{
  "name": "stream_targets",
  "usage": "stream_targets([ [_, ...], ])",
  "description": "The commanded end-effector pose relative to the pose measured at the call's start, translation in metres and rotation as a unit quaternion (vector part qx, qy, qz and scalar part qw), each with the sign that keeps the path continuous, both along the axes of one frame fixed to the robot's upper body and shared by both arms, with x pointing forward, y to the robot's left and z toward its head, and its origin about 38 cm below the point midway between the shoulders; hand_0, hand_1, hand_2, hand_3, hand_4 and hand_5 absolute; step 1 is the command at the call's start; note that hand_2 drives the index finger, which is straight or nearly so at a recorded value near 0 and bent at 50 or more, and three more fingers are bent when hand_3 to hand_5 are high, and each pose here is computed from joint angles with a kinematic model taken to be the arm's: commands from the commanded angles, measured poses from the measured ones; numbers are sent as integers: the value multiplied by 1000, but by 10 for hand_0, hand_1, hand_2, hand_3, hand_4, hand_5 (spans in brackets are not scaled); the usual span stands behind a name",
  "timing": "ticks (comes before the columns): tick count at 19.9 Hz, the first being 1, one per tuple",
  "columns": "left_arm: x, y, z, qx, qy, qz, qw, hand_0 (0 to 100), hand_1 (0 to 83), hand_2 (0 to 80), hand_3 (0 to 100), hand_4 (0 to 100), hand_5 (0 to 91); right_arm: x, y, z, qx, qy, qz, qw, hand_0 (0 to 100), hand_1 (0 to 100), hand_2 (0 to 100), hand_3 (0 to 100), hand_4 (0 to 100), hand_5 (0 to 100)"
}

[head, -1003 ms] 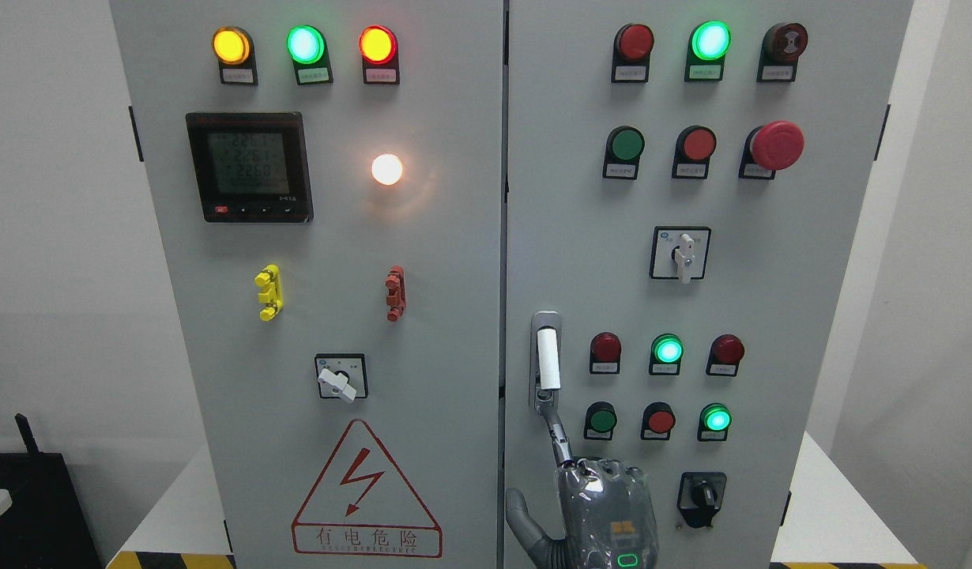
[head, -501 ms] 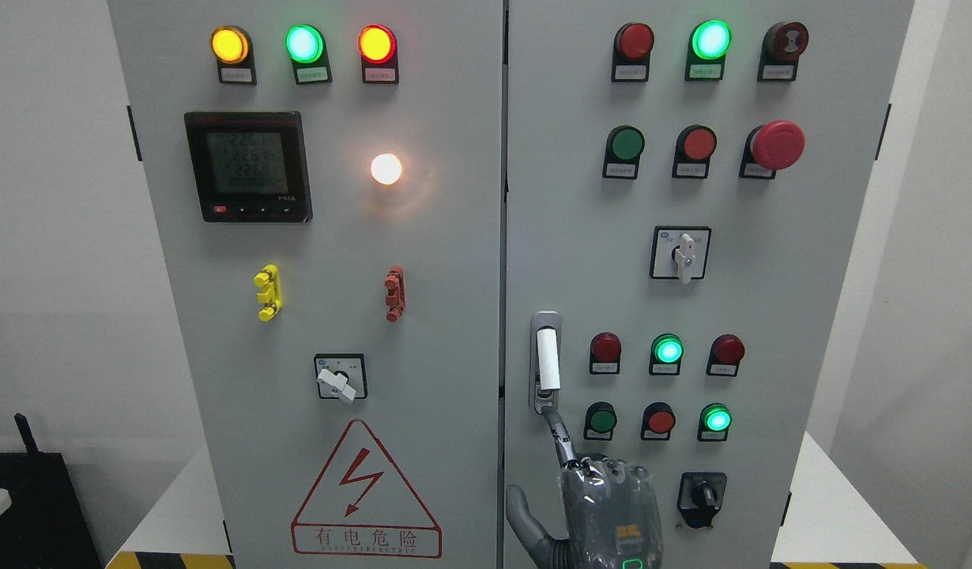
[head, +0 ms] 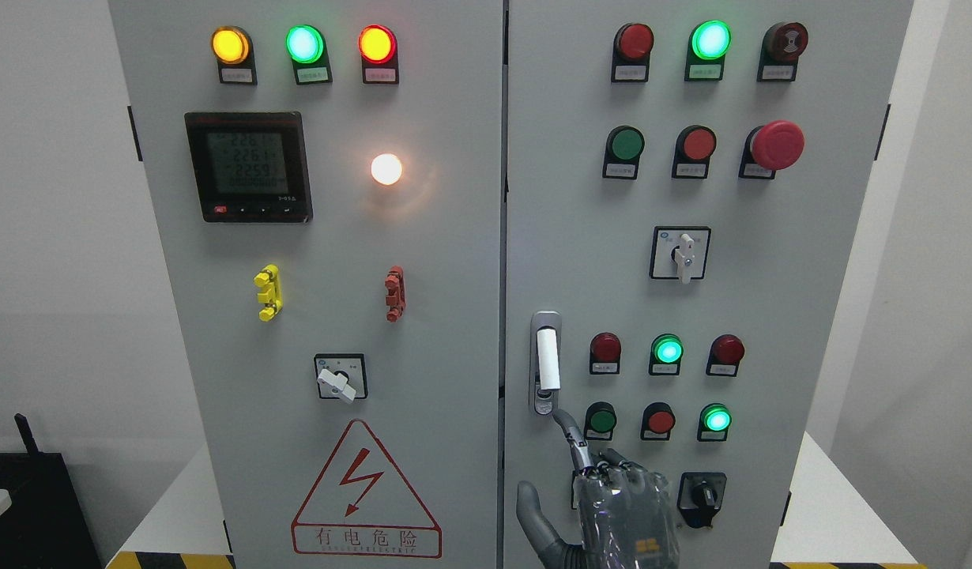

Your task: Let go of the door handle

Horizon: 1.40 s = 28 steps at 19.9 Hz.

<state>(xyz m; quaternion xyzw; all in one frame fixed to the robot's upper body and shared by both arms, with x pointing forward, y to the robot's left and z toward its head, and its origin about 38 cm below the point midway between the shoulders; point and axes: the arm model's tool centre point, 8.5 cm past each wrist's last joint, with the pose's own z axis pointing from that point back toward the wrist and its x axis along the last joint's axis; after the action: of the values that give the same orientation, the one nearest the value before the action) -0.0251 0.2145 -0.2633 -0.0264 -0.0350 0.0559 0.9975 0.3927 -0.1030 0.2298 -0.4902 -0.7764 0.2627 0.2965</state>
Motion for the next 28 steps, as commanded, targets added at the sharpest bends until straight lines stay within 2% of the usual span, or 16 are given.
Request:
stream_targets([
  [1, 5, 0, 0, 0, -8, -6, 1000, 120, 389, 0, 0, 0, 0, -4, -9, -1, 27, 6, 0, 1000, 497, 245, 949, 1000, 1000, 971],
  [3, 5, 0, 0, 0, -8, -6, 1000, 120, 389, 0, 0, 0, 0, -2, -9, 2, 33, 6, 5, 999, 499, 212, 997, 1000, 1000, 975],
  [8, 5, 0, 0, 0, -8, -6, 1000, 120, 389, 0, 0, 0, 0, 8, -5, 21, 23, 5, 13, 1000, 455, 200, 1000, 1000, 1000, 978],
  [14, 5, 0, 0, 0, -8, -7, 1000, 120, 389, 0, 0, 0, 0, 20, -2, 53, 17, -13, 2, 1000, 362, 297, 1000, 1000, 1000, 979],
  [19, 5, 0, 0, 1, -8, -6, 1000, 120, 389, 0, 0, 0, 0, 20, -1, 54, 10, -16, -6, 1000, 299, 425, 1000, 1000, 1000, 979],
  [28, 5, 0, 0, 0, -8, -6, 1000, 120, 389, 0, 0, 0, 0, 17, -5, 47, 12, -4, -8, 1000, 268, 439, 1000, 1000, 1000, 978],
])
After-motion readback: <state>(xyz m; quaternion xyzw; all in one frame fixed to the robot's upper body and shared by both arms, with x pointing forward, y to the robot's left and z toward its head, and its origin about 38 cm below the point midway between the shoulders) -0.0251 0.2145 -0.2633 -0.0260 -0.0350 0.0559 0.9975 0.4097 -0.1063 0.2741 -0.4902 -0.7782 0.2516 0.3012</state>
